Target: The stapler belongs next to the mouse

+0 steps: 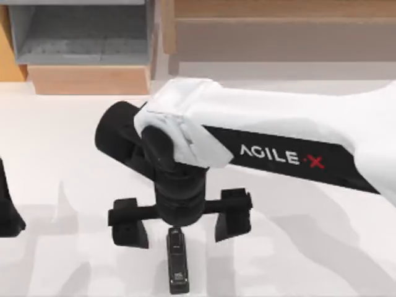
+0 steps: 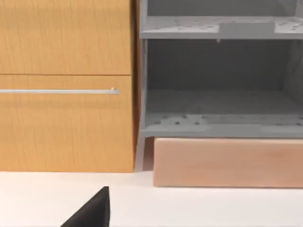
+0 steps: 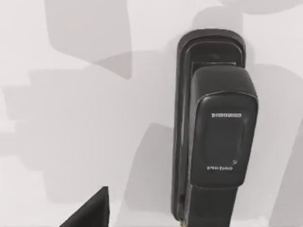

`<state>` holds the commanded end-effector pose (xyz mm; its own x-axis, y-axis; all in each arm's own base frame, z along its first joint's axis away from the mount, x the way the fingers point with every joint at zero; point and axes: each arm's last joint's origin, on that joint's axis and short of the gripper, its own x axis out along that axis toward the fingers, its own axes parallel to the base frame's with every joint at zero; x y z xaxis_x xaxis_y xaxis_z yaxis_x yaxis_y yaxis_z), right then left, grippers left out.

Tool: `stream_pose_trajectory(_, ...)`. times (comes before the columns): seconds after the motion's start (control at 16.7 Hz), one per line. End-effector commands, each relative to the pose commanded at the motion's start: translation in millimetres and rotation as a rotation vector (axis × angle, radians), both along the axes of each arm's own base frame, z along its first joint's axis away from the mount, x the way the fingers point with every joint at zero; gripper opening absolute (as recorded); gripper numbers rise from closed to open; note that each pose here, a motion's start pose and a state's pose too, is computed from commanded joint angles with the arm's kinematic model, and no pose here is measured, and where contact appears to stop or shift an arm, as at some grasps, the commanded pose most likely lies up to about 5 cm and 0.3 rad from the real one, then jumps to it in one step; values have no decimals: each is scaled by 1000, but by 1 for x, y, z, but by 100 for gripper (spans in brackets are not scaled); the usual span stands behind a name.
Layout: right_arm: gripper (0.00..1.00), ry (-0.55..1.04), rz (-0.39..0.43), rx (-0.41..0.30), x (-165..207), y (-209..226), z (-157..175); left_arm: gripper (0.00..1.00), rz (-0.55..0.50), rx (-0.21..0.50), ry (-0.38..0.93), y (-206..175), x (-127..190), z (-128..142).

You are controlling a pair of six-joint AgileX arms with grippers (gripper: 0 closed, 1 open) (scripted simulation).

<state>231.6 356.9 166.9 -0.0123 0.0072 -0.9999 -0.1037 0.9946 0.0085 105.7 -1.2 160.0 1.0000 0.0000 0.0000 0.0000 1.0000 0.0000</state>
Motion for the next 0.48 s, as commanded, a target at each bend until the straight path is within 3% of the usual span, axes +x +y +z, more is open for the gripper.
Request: stream_pose_trajectory(0.48,100,-12,5,-3,-5,7,0,100,0,0,0,0,0,0)
